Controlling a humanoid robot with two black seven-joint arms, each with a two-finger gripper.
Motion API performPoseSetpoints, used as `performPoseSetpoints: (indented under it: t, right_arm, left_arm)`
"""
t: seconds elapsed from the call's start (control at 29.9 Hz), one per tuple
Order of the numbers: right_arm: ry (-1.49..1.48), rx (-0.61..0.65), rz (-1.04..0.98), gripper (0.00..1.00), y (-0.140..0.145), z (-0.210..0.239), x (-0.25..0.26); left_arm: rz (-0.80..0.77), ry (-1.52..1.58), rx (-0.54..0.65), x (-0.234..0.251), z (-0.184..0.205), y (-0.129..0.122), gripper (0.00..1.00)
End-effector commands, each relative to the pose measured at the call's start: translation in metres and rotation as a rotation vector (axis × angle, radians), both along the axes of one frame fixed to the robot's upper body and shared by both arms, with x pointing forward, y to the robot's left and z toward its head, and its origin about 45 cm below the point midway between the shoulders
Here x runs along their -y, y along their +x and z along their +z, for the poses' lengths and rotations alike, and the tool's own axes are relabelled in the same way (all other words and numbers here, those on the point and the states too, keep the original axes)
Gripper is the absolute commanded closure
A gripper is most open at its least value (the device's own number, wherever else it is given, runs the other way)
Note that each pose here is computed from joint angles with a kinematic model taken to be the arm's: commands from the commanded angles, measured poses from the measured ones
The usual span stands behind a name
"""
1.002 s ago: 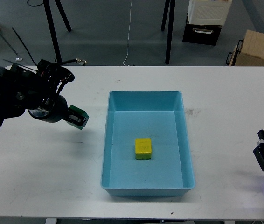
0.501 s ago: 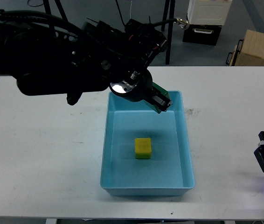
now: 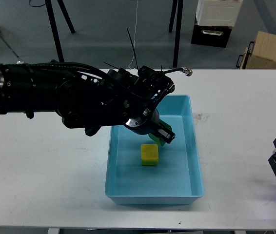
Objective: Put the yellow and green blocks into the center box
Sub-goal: 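Carry the green cube into the tub beside the yellow cube, release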
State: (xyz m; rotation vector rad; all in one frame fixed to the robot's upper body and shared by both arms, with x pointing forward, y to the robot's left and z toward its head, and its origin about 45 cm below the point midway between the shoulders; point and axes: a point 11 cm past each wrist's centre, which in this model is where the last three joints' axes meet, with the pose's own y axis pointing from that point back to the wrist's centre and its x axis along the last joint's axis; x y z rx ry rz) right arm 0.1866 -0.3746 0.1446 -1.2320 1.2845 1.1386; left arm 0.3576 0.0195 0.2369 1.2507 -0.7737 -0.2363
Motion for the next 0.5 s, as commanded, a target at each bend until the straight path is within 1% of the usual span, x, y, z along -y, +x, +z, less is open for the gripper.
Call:
performPoseSetpoints:
  t: [0.0, 0.2, 0.37, 0.43, 0.47]
  right_arm:
    - [0.0, -0.002, -0.001, 0.0, -0.001, 0.0, 0.0]
    - [-0.002, -0.007, -0.001, 0.0, -0.002, -0.001, 0.0]
    - [-0.001, -0.016, -0.006, 0.0, -0.004, -0.004, 0.002]
    - [-0.002, -0.02, -0.008, 0.0, -0.005, -0.005, 0.003]
    - [-0.002, -0.02, -0.008, 0.0, -0.005, -0.005, 0.003]
  left_arm:
    - [-0.012, -0.003, -0.013, 0.001, -0.002, -0.005, 0.6]
    - [-0.057, -0.01, -0.063, 0.006, -0.008, -0.023, 0.47]
    - [-0.063, -0.001, -0.071, 0.003, -0.011, -0.026, 0.36]
    - [-0.06, 0.003, -0.074, 0.002, -0.013, -0.026, 0.24]
    - [-0.057, 0.003, -0.079, 0.001, -0.015, -0.026, 0.15]
